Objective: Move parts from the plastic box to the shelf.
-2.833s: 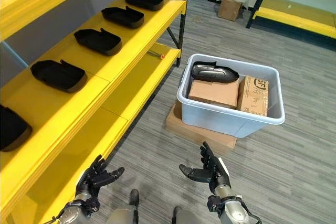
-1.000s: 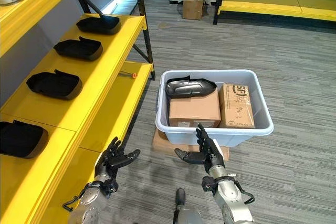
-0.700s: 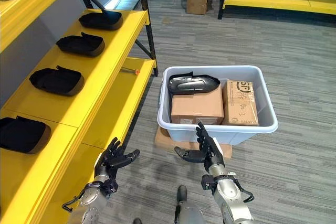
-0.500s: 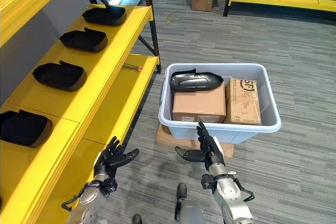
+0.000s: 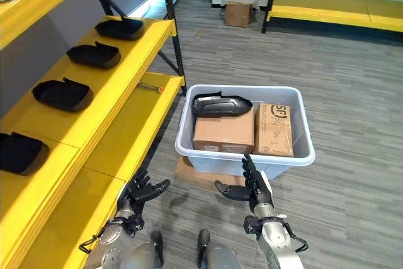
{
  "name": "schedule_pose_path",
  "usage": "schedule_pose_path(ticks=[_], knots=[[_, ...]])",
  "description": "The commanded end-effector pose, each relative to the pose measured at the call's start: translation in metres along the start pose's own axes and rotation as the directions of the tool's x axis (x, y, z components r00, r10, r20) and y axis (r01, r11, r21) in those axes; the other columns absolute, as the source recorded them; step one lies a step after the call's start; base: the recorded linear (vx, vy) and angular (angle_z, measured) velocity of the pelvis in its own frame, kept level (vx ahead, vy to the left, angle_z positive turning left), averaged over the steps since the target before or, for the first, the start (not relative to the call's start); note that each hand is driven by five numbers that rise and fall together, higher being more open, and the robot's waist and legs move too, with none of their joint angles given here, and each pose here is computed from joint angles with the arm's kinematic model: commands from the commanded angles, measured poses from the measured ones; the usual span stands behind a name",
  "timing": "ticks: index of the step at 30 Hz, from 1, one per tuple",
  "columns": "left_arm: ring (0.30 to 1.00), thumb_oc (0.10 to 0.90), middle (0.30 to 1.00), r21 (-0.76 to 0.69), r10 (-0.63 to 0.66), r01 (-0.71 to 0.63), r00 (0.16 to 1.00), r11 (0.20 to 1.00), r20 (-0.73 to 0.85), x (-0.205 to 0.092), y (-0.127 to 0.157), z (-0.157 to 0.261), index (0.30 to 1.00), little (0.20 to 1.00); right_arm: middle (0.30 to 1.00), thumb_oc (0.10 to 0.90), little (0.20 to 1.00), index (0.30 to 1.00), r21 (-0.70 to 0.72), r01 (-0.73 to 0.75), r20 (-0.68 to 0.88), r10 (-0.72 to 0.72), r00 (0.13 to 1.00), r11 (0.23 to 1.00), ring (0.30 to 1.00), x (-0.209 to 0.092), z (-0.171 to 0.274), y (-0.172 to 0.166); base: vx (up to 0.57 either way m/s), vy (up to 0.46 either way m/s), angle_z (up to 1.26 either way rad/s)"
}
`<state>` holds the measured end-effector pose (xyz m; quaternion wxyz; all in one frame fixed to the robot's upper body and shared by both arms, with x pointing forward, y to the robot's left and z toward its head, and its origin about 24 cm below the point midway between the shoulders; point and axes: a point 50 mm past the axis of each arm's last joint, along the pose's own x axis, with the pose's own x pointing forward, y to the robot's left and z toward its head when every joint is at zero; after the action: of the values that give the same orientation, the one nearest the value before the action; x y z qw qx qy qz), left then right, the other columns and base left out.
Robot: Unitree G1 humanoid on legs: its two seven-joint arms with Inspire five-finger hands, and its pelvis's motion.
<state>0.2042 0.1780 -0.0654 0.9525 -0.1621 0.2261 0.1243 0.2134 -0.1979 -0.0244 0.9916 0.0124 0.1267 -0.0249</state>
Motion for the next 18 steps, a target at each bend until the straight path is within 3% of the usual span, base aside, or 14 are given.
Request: schedule_pose_path(ticks=[1, 11, 18], knots=[[1.000, 0.900, 1.000, -0.037, -0.039, 0.051, 0.964, 0.998, 0.263, 0.000, -0.007, 0.054, 1.000, 1.000, 1.000, 0.900, 1.000, 1.000, -0.050, -0.017, 0.239, 0.029, 0.971, 0.999, 1.000, 0.004, 0.045, 0.000, 0.28, 0.152, -0.44], [1.000, 0.900, 1.000, -0.008, -0.049, 0.054, 0.953, 0.999, 0.301, 0.003, -0.006, 0.066, 1.000, 1.000, 1.000, 0.900, 1.000, 1.000, -0.025, -0.050, 0.258, 0.055, 0.965, 0.998, 1.000, 0.012, 0.052, 0.014, 0.24, 0.197, -0.57], [1.000, 0.900, 1.000, 0.022, -0.087, 0.085, 0.933, 0.996, 0.349, 0.009, -0.019, 0.085, 1.000, 1.000, 1.000, 0.900, 1.000, 1.000, -0.042, -0.093, 0.275, 0.101, 0.956, 0.995, 1.000, 0.019, 0.061, 0.027, 0.06, 0.118, -0.01]])
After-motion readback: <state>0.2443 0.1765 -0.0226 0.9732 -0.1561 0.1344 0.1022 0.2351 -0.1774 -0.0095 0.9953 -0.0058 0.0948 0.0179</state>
